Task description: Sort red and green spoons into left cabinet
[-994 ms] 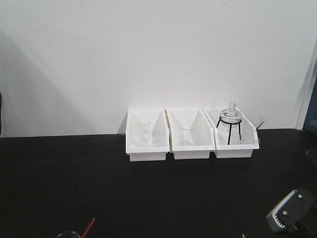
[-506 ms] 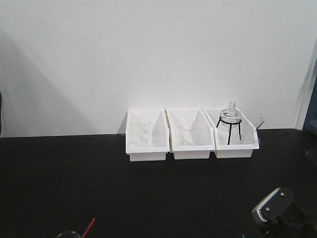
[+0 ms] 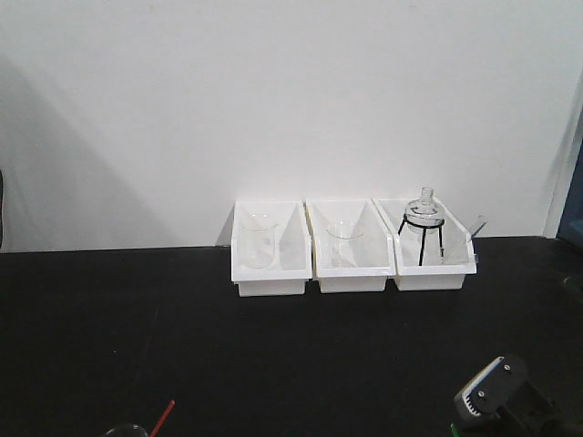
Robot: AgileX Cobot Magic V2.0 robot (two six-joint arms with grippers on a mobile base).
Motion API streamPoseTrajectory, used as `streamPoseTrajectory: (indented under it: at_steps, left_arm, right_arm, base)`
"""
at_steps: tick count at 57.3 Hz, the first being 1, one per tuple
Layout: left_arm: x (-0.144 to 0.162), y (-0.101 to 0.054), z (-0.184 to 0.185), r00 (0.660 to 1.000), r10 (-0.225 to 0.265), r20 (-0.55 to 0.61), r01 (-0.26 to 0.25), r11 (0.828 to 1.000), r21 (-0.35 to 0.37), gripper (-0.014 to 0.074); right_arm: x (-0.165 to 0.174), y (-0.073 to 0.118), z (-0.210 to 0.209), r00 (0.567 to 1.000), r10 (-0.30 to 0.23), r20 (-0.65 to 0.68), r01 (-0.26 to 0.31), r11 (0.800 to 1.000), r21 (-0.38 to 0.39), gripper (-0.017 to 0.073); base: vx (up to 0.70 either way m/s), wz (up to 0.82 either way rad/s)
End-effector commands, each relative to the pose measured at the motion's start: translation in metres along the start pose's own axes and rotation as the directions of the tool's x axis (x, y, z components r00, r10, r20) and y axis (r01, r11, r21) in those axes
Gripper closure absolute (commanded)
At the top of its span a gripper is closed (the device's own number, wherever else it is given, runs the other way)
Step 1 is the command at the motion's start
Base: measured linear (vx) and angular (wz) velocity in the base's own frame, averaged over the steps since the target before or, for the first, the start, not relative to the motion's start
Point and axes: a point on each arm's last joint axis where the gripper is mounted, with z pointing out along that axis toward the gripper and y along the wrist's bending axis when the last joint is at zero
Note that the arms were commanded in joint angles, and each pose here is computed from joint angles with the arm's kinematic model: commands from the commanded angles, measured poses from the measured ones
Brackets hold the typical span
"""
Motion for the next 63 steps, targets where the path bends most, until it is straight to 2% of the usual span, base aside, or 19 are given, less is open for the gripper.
streamPoseTrajectory:
  at_steps: [1, 4, 12, 24, 28, 35, 40, 46, 49, 50, 55, 63]
  left_arm:
    - [-0.019, 0.0, -0.005, 0.994, -0.013, 0.11, 0.013, 1.0, -0.001, 0.0077]
    - [-0.019, 0.0, -0.005, 0.994, -0.013, 0.11, 0.013, 1.0, -0.001, 0.0077]
    - [-0.019, 0.0, -0.005, 0.994, -0.013, 0.11, 0.013, 1.0, -0.001, 0.0081]
    - [-0.015, 0.0, -0.004, 0.998, -0.009, 0.07, 0.009, 1.0, 0.002, 0.0081]
    - [-0.01, -0.001, -0.003, 1.0, 0.023, 0.017, -0.024, 1.0, 0.004, 0.0081]
    - [-0.004, -0.003, 0.003, 0.981, 0.15, -0.126, -0.146, 0.988, 0.042, 0.0081]
    - [-0.006, -0.005, 0.012, 0.946, 0.267, -0.184, -0.251, 0.962, 0.103, 0.0081]
    - [-0.018, -0.011, 0.027, 0.913, 0.361, -0.192, -0.324, 0.925, 0.197, 0.0081]
    - [-0.023, -0.015, 0.037, 0.899, 0.398, -0.184, -0.348, 0.903, 0.252, 0.0081]
    - [-0.025, -0.016, 0.041, 0.888, 0.424, -0.18, -0.369, 0.889, 0.272, 0.0081]
    - [-0.031, -0.022, 0.058, 0.872, 0.46, -0.165, -0.387, 0.856, 0.344, 0.0081]
    - [-0.035, -0.027, 0.093, 0.87, 0.464, -0.165, -0.363, 0.831, 0.421, 0.0081]
  right_arm:
    - [-0.016, -0.004, -0.009, 0.997, 0.0, 0.075, -0.002, 1.0, 0.024, 0.0554]
    - [-0.017, -0.005, -0.009, 0.996, 0.021, 0.086, -0.024, 0.999, 0.028, 0.0572]
    - [-0.022, -0.005, -0.014, 0.993, 0.031, 0.117, -0.036, 0.999, 0.038, 0.0568]
    - [-0.054, -0.001, -0.051, 0.961, -0.018, 0.275, 0.0, 0.998, 0.066, 0.0566]
    - [-0.065, 0.001, -0.067, 0.94, -0.005, 0.34, -0.02, 0.997, 0.071, 0.0566]
    - [-0.081, 0.009, -0.098, 0.892, 0.01, 0.452, -0.048, 0.996, 0.073, 0.0565]
    - [-0.086, 0.014, -0.116, 0.867, -0.019, 0.497, -0.032, 0.995, 0.094, 0.0564]
    - [-0.09, 0.019, -0.131, 0.846, -0.049, 0.532, -0.017, 0.993, 0.118, 0.0564]
    - [-0.091, 0.021, -0.136, 0.838, -0.059, 0.543, -0.012, 0.992, 0.126, 0.0564]
    - [-0.091, 0.022, -0.138, 0.835, -0.062, 0.546, -0.01, 0.992, 0.129, 0.0564]
    - [-0.092, 0.023, -0.141, 0.831, -0.068, 0.552, -0.008, 0.991, 0.135, 0.0564]
    - [-0.092, 0.023, -0.14, 0.831, -0.066, 0.552, -0.009, 0.991, 0.133, 0.0564]
  base:
    - [0.0, 0.0]
    - [0.0, 0.0]
    - [0.0, 0.0]
    - [0.0, 0.0]
    - [0.0, 0.0]
    - [0.0, 0.0]
    - [0.0, 0.0]
    - [0.0, 0.0]
    - [0.0, 0.0]
    - [0.0, 0.0]
    - [0.0, 0.0]
    - [0.0, 0.0]
